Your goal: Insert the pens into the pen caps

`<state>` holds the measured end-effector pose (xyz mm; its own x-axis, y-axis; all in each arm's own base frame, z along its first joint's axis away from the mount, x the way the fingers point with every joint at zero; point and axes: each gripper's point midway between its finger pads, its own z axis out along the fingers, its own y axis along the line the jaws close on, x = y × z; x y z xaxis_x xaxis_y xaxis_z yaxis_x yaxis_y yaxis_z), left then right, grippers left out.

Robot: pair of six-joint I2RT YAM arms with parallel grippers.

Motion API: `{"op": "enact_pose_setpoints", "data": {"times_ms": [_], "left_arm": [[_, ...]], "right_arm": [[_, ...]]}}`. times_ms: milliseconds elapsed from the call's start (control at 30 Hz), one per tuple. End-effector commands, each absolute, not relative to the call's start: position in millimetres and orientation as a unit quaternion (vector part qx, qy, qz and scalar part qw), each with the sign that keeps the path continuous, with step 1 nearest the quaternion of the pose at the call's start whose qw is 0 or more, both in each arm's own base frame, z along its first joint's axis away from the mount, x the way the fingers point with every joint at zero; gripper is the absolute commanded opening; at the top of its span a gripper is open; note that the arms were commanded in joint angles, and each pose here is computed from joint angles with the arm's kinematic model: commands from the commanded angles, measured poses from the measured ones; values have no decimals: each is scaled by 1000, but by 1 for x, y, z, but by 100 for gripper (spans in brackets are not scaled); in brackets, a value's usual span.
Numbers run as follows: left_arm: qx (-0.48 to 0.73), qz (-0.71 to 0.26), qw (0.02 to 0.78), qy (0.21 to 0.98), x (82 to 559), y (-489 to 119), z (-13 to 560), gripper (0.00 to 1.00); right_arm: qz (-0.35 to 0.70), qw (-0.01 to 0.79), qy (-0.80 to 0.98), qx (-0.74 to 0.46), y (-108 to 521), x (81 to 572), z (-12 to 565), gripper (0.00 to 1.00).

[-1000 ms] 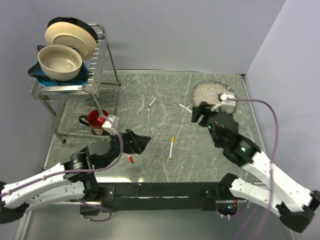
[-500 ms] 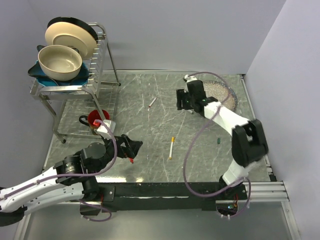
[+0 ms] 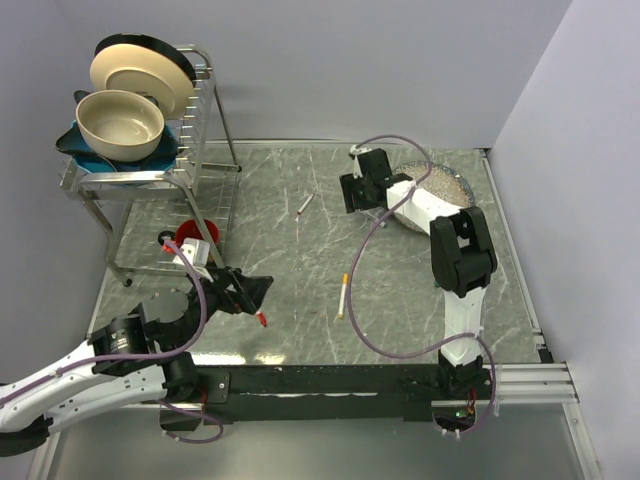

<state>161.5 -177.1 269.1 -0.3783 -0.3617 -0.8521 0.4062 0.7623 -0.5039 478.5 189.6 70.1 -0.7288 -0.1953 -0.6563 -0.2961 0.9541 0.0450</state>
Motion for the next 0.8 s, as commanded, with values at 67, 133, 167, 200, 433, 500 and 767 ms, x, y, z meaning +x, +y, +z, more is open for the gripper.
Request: {"op": "enact_pose_setpoints", "data": {"times_ms": [67, 133, 167, 200, 433, 500, 767], "left_arm": [[-11, -337, 575, 745, 165, -163, 280, 99], [-17, -341, 580, 740, 165, -160, 283, 99], [-17, -343, 580, 739, 165, -160, 284, 99], [-19, -345, 581, 737, 165, -159, 286, 99], [-31, -354, 579, 734, 165, -160, 283, 99], [-25, -365, 576, 732, 164, -166, 279, 99], [6, -386, 565, 729, 157, -180, 284, 99]], "right_arm": [[47, 305, 938, -158, 178, 489, 59, 71], [44, 292, 941, -163, 176, 488, 51, 71], [40, 288, 942, -166, 174, 488, 52, 71], [36, 285, 943, -167, 172, 489, 50, 71], [34, 247, 952, -178, 167, 484, 36, 70], [38, 238, 954, -181, 168, 480, 32, 69], [20, 217, 963, -157, 162, 476, 21, 48]]}}
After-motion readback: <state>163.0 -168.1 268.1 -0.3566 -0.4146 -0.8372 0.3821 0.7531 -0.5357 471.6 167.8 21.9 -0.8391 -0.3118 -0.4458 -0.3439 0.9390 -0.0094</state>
